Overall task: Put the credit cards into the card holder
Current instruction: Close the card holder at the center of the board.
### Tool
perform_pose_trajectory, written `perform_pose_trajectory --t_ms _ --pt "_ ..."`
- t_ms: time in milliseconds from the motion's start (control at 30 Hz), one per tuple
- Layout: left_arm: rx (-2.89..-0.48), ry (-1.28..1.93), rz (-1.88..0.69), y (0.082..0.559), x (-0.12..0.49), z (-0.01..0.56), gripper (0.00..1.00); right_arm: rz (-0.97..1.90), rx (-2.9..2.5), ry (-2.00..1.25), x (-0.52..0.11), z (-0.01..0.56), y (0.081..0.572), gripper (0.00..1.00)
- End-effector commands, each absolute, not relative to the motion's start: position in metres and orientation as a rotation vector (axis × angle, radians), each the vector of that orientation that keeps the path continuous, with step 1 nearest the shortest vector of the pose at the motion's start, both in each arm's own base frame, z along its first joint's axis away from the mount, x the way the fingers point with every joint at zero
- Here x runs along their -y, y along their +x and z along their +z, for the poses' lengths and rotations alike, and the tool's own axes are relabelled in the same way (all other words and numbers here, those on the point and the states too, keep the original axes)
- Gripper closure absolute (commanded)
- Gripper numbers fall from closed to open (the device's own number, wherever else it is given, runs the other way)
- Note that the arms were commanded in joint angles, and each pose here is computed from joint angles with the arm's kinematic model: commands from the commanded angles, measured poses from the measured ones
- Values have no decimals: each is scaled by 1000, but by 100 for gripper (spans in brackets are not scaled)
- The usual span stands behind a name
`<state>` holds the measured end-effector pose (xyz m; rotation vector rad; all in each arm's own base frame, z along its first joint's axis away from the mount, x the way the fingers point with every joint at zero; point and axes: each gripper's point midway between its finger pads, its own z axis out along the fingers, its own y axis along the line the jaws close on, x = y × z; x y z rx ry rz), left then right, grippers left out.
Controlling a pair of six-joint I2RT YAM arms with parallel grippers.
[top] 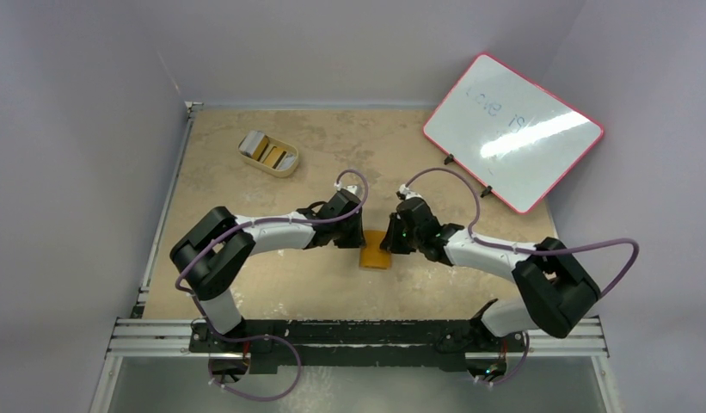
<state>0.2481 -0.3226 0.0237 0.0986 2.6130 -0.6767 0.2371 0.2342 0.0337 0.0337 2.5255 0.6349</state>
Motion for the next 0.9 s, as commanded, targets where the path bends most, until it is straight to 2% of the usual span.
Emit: perform_pose_trajectory --t_ms 0,400,633,733,867 --pt "-2631 103 -689 241 326 20 87 494 -2636 -15 -227 7 225 90" --pt "-2598 81 -760 237 330 24 87 189 -2814 -114 -213 -40 198 97" --pt "-2552 35 -804 240 332 38 88 70 -2871 -199 -206 -57 185 97" --pt "-2506 10 -801 246 328 55 87 36 -2836 -193 -209 -44 198 96" --pt "-2430 -43 -759 257 312 83 82 114 -2753 -173 -222 -1 214 90"
